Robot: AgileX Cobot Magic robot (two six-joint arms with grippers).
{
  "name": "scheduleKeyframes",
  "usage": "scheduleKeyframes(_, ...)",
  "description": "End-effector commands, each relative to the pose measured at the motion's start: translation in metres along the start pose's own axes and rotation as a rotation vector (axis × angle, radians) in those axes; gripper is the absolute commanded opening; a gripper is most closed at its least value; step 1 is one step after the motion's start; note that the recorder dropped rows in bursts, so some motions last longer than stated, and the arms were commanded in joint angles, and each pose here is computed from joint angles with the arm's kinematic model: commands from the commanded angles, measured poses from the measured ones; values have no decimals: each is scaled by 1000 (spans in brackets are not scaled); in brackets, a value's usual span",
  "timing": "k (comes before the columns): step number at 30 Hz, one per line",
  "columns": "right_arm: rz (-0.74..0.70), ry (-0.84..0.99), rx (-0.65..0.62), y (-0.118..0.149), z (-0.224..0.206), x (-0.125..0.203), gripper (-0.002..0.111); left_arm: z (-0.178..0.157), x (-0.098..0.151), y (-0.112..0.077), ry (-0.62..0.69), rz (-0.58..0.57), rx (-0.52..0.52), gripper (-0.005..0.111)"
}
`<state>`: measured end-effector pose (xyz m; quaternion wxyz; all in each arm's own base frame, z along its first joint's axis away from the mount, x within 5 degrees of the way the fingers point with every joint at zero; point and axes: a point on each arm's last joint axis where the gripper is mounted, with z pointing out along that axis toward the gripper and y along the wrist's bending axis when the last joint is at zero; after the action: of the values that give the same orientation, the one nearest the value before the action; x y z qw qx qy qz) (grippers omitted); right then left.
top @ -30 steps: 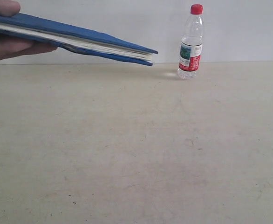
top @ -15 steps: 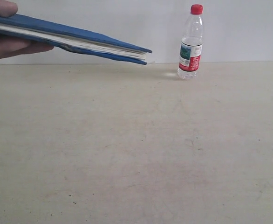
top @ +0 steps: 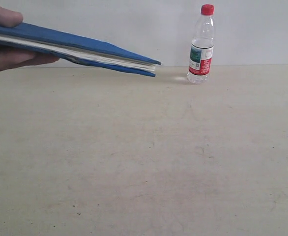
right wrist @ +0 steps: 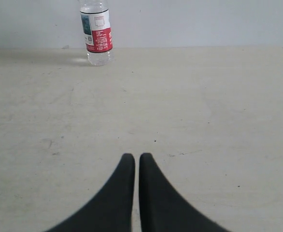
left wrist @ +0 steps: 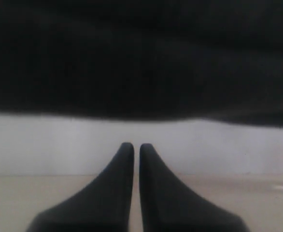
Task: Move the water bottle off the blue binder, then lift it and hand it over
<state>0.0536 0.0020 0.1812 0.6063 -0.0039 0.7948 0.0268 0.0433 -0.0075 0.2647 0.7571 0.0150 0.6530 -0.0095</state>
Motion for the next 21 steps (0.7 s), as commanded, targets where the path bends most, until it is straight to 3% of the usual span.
scheduleKeyframes(1,-1,-13,-1,0,0,-1,1,-2,0,2,72,-62,-35,4)
scheduleKeyframes(4,-1,-13,-1,0,0,-1,1,-2,14,9,155,-125,-112,4)
scheduleKeyframes(6,-1,-13,-1,0,0,-1,1,-1,29,12,196,-103,-140,4)
scheduleKeyframes(12,-1,-13,-1,0,0,-1,1,-1,78,13,329,-127,-154,4)
scheduleKeyframes(13,-1,-13,-1,0,0,-1,1,-1,79,13,342,-121,-153,4)
scheduleKeyframes(15,-1,-13,-1,0,0,-1,1,-2,81,13,381,44,-127,4)
scheduleKeyframes(18,-1,-13,-1,0,0,-1,1,-2,82,13,398,174,-101,4)
scheduleKeyframes(21,-1,-13,-1,0,0,-1,1,-3,84,12,416,74,-108,4)
